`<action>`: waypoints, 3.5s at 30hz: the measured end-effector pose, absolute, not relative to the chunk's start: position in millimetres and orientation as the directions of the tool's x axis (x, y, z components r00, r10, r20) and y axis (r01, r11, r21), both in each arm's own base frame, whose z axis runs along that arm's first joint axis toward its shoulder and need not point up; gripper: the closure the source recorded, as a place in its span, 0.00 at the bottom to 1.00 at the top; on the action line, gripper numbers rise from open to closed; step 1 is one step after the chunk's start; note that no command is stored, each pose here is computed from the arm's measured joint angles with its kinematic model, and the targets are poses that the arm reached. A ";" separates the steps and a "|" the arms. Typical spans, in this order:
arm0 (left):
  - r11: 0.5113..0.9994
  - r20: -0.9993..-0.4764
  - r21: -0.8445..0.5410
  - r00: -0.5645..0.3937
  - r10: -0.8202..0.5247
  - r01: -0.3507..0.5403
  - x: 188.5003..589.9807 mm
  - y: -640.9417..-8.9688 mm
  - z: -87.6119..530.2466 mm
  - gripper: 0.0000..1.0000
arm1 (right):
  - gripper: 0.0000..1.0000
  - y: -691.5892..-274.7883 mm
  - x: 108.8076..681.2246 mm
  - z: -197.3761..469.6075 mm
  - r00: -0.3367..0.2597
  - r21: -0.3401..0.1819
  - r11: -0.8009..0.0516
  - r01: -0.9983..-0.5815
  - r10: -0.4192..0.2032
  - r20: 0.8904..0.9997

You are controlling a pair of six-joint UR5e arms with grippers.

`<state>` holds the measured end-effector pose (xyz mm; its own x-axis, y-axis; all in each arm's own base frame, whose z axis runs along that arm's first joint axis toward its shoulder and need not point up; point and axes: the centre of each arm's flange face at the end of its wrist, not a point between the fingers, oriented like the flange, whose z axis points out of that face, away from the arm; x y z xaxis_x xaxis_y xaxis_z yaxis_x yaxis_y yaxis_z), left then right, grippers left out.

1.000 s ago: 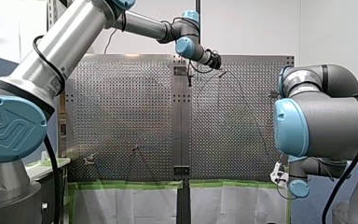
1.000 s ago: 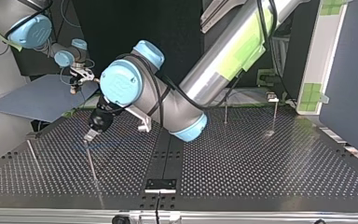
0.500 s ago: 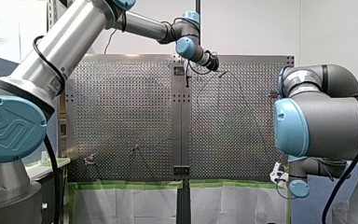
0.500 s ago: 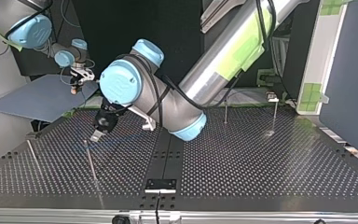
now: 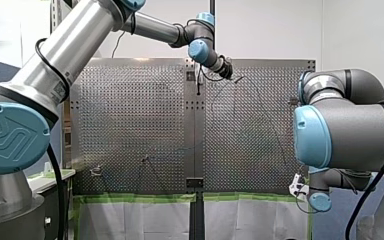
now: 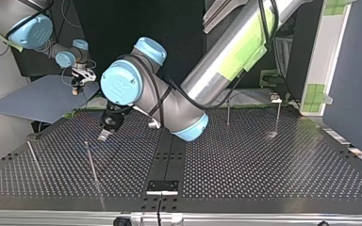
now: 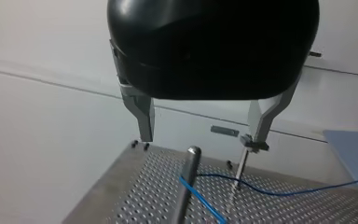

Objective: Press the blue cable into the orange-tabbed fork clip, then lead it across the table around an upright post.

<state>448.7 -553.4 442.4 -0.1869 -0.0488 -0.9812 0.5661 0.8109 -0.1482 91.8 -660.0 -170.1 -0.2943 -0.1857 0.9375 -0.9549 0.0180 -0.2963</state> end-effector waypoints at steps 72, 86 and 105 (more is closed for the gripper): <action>0.896 -0.983 -0.106 -0.179 -0.030 0.431 423.5 -532.9 473.6 0.02 | 1.00 -658.9 97.8 -170.2 -0.292 -0.296 0.010 -0.955 -0.190 0.937; 0.906 -0.971 -0.187 -0.213 -0.111 0.381 424.6 -529.2 473.3 0.02 | 1.00 -658.9 98.7 -170.1 -0.291 -0.295 0.008 -0.955 -0.189 0.938; 0.906 -0.968 -0.192 -0.224 -0.112 0.378 423.5 -528.7 471.8 0.02 | 1.00 -658.3 102.2 -170.1 -0.287 -0.292 0.002 -0.956 -0.191 0.939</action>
<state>423.5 -528.7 471.8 -0.2240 -0.1121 -0.9681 0.3775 0.9058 -0.1922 102.2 -658.3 -170.1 -0.2872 -0.1914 0.9385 -0.9564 0.0024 -0.2922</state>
